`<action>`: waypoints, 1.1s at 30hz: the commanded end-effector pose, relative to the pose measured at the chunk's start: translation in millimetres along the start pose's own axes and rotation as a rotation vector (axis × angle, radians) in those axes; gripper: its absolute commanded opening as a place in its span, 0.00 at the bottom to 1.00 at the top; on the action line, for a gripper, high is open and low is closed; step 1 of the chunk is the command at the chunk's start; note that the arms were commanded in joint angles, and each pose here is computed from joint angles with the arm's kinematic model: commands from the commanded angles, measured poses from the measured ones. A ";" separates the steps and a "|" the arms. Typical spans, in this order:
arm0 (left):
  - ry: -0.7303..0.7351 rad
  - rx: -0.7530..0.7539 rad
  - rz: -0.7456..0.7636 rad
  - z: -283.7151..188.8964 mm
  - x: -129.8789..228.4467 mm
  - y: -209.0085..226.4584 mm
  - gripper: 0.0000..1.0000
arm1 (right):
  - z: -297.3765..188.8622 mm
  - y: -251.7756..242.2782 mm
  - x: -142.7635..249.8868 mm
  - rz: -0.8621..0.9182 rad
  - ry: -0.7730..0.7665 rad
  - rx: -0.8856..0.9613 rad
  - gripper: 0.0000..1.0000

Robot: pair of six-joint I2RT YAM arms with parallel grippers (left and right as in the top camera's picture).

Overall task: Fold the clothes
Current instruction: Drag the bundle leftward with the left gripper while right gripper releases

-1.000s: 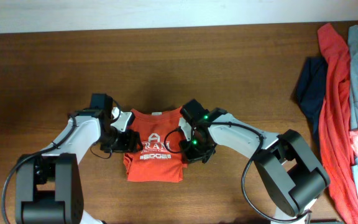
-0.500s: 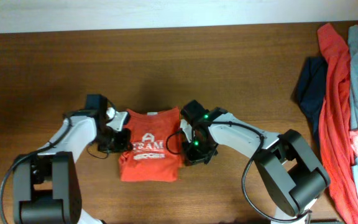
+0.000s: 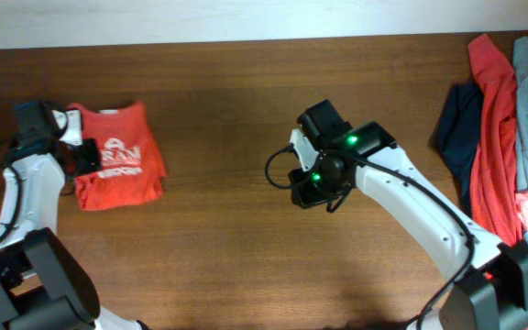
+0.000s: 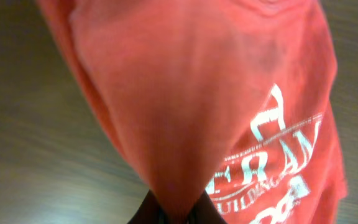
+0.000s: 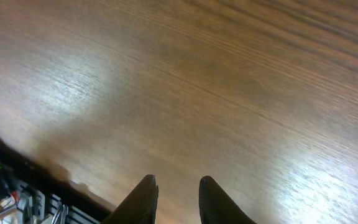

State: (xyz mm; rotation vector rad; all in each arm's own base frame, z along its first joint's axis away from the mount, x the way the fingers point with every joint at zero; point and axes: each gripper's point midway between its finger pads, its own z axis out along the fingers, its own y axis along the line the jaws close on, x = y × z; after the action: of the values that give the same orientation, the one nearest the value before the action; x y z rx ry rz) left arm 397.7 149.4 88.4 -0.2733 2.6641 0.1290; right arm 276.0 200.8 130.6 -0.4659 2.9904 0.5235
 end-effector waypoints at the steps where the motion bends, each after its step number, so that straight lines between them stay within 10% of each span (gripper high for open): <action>1: -0.048 -0.141 -0.013 -1.3 -12.1 48.0 0.00 | -16.0 -5.3 -0.1 -0.017 -0.031 0.023 0.28; 17: -0.020 -0.202 -0.047 64.4 5.2 103.4 0.04 | -17.0 -6.5 8.8 -0.010 0.001 0.028 0.28; 19: -0.032 -0.229 -0.068 63.3 5.2 116.9 0.13 | -17.0 -6.5 8.6 -0.010 0.000 0.028 0.28; 22: -0.051 -0.262 -0.103 57.4 3.1 137.3 0.99 | -17.0 -6.4 8.5 -0.010 -0.001 0.028 0.28; 33: -0.167 0.105 -0.284 -20.7 -84.8 99.5 0.99 | -17.1 -10.2 6.2 -0.013 -0.010 0.050 0.29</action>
State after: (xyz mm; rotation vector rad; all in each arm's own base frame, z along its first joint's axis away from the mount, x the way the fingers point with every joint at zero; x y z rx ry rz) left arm 407.1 289.4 110.8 -0.6071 2.5408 0.1902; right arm 266.7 188.9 133.4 -0.4727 3.0242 0.4832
